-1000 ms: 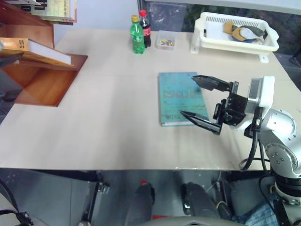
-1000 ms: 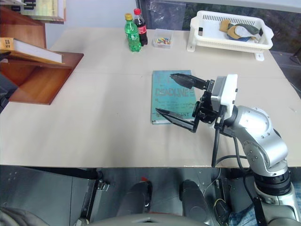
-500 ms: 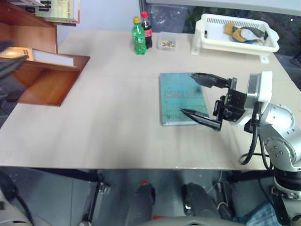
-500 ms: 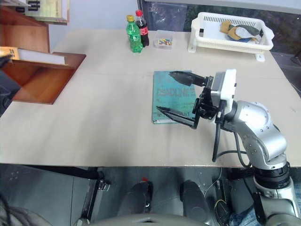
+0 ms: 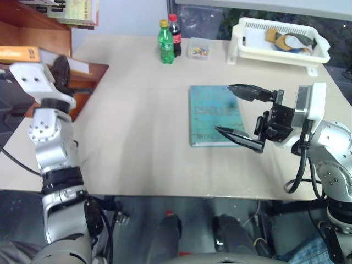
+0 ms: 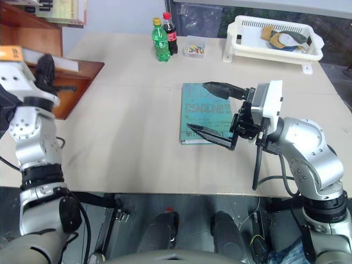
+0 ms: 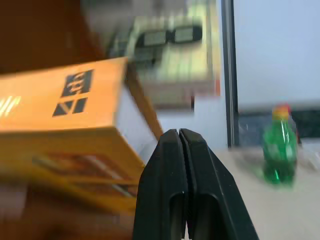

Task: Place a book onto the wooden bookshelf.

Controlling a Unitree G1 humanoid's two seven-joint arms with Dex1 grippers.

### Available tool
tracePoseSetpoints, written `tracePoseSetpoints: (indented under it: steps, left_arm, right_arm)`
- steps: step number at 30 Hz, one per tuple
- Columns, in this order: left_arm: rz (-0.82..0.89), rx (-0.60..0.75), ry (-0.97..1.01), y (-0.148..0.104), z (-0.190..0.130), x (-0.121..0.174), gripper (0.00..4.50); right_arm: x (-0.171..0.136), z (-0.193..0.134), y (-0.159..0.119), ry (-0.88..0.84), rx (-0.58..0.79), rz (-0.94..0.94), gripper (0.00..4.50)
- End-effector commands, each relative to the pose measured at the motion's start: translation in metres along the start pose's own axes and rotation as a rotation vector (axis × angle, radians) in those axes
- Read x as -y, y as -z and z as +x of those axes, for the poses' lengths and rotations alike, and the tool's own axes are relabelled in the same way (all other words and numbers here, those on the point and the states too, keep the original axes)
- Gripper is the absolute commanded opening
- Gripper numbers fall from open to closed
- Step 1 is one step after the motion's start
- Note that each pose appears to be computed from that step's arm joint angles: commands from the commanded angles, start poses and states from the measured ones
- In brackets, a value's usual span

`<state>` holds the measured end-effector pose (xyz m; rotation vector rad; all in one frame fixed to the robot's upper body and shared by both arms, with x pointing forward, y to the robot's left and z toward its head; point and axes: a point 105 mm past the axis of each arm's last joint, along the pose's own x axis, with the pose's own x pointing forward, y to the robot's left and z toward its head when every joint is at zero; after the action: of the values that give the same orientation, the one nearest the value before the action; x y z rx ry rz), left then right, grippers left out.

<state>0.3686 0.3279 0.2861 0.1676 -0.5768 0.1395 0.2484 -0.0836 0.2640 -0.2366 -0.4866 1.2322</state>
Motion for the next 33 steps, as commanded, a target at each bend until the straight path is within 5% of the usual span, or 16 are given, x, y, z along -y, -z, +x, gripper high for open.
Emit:
tracePoseSetpoints:
  steps: [1, 19, 26, 33]
  left_arm:
    - [0.012, 0.03, -0.037, -0.01, 0.008, -0.016, 0.09]
    - [-0.035, 0.009, -0.067, -0.009, -0.025, -0.045, 0.09]
    - [-0.12, -0.04, 0.184, -0.004, -0.052, -0.006, 0.09]
    - [-0.234, -0.233, 0.471, 0.016, -0.079, 0.059, 3.23]
  right_arm:
    - [-0.002, -0.003, -0.013, 0.006, 0.02, -0.048, 4.5]
    - [-0.003, -0.003, -0.011, -0.011, 0.016, -0.033, 4.5]
    - [-0.003, -0.004, -0.007, -0.017, -0.003, -0.031, 4.5]
    - [0.0, -0.014, 0.008, 0.025, -0.136, -0.053, 4.5]
